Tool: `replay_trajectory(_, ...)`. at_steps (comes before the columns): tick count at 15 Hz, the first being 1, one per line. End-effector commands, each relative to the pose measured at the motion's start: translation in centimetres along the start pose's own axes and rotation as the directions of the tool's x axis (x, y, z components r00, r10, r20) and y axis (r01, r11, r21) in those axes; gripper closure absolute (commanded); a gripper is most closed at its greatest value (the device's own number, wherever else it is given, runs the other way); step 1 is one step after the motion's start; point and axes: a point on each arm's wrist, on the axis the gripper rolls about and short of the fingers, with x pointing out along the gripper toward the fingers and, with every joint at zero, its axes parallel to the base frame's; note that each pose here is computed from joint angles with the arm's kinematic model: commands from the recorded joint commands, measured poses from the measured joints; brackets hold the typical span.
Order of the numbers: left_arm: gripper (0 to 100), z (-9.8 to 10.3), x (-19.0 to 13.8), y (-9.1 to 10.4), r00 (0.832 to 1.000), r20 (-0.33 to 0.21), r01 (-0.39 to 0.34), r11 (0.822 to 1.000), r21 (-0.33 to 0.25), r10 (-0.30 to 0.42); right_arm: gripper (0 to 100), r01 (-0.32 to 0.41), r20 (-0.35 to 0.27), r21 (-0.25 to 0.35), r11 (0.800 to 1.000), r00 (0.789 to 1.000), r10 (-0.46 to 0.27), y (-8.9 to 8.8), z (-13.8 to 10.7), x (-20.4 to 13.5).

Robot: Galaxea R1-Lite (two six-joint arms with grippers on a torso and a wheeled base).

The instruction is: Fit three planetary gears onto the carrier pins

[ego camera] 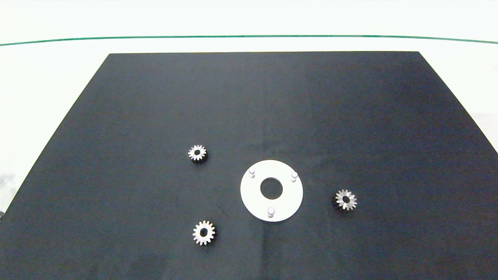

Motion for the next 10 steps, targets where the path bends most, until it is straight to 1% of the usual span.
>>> replay_trajectory(1,0,0.00,0.00,0.00,1.000,0.000,0.000,1.000,0.000,0.000,0,-0.002,-0.001,0.001,1.000,1.000,0.002,0.00,0.01,0.01)
replay_trajectory(5,0,0.01,0.00,0.00,1.000,0.002,-0.002,1.000,0.003,0.002,0,0.002,-0.002,-0.001,1.000,1.000,-0.002,0.00,-0.01,0.01)
replay_trajectory(8,0,0.01,0.00,0.00,1.000,0.002,-0.002,1.000,0.012,0.002,0,0.003,-0.007,-0.013,1.000,1.000,-0.003,-0.01,-0.05,0.01)
replay_trajectory(10,0,0.60,-0.18,0.00,1.000,0.020,-0.002,1.000,0.021,0.002,0,-0.003,-0.012,-0.017,1.000,1.000,0.003,0.01,-0.02,-0.03)
